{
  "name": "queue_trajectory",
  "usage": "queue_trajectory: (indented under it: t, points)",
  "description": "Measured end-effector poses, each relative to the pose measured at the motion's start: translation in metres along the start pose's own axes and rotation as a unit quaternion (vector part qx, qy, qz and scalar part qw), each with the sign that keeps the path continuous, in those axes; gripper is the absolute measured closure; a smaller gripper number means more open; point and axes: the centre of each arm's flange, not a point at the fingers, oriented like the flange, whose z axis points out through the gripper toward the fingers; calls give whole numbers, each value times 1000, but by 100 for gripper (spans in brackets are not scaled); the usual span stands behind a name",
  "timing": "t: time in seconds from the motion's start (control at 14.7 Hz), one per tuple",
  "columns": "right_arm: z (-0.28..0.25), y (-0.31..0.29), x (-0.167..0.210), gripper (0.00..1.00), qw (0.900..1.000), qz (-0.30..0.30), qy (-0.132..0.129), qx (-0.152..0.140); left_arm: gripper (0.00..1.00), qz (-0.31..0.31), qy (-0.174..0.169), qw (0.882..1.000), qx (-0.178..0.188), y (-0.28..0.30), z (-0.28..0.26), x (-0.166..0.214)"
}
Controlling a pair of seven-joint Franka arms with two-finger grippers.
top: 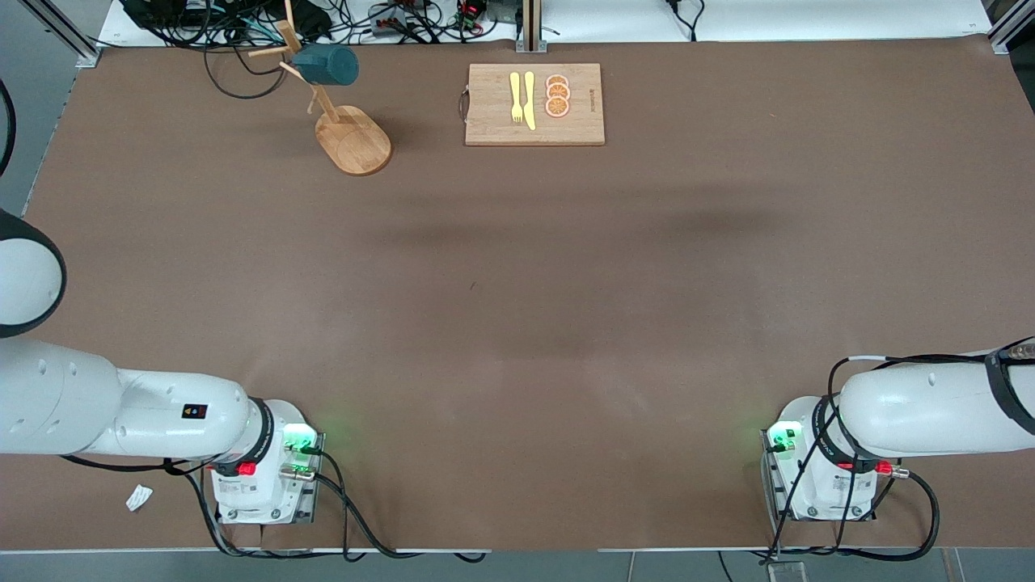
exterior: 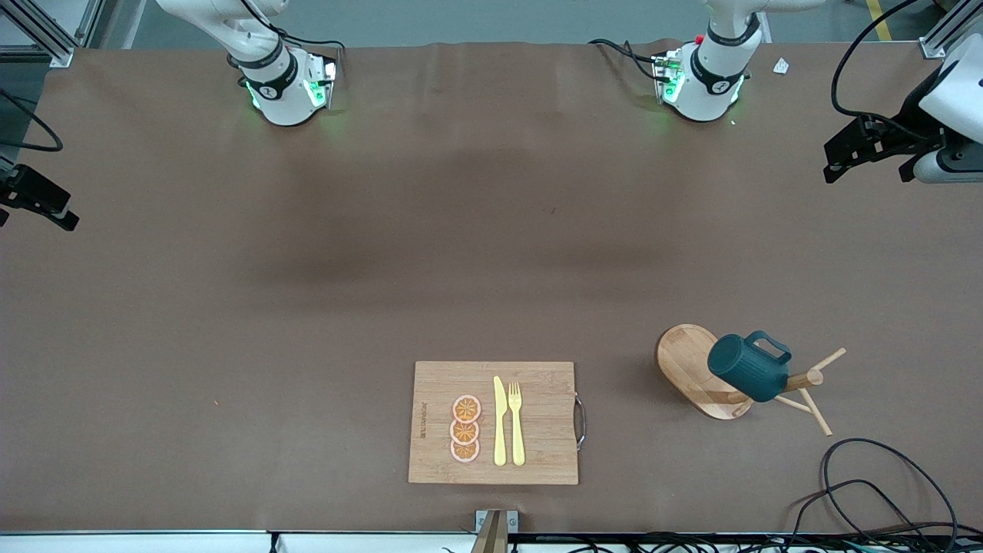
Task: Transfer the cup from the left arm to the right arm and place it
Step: 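Move the left gripper toward the teal mug on the wooden stand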
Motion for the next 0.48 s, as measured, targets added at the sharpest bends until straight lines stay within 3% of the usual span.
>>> queue_trajectory:
  t: [0.48]
  points:
    - [0, 0, 0, 0, 1000, 0, 0, 0, 0, -4, -4, 1000, 0, -4, 7, 9]
